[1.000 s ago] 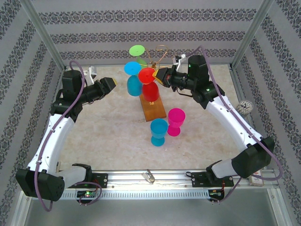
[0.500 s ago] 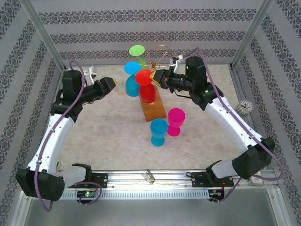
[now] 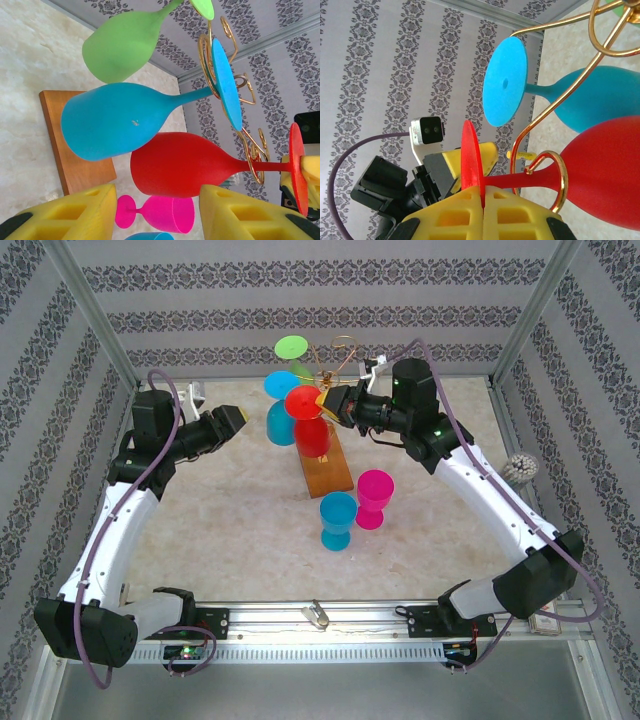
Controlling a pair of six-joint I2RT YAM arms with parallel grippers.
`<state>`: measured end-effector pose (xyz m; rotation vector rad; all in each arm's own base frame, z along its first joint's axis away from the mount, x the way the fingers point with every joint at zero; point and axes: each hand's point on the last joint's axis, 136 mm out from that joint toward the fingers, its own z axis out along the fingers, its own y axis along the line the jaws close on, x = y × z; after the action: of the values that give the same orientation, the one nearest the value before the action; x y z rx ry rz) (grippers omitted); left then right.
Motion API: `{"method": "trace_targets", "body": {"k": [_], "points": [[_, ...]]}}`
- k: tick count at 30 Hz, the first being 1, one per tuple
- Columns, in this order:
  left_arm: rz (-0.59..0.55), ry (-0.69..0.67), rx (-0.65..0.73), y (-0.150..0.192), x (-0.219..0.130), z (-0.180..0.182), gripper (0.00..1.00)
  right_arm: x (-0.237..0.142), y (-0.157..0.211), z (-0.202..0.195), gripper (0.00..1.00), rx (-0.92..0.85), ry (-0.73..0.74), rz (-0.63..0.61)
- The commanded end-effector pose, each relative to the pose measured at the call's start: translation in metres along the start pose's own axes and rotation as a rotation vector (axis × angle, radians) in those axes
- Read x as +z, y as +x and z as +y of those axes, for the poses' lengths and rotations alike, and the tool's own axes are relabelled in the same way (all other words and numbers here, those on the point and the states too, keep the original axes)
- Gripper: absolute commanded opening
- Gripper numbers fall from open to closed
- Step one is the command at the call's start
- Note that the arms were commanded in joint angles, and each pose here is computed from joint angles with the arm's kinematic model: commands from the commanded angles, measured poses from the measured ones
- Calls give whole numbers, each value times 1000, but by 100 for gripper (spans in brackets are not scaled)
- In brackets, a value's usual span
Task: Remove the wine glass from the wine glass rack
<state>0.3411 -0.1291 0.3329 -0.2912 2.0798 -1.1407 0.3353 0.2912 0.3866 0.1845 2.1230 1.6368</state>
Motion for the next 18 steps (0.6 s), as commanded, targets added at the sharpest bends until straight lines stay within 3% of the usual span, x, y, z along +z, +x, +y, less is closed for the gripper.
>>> {"method": "trace_targets", "body": {"k": [1,18], "points": [[-42,42,25,-9,-8,-11,48,2,-5,19,0,-42,-40,-9],[-44,49,25,-9,-9,-12,48,9,-20,13,0,-26,-25,-38]]}}
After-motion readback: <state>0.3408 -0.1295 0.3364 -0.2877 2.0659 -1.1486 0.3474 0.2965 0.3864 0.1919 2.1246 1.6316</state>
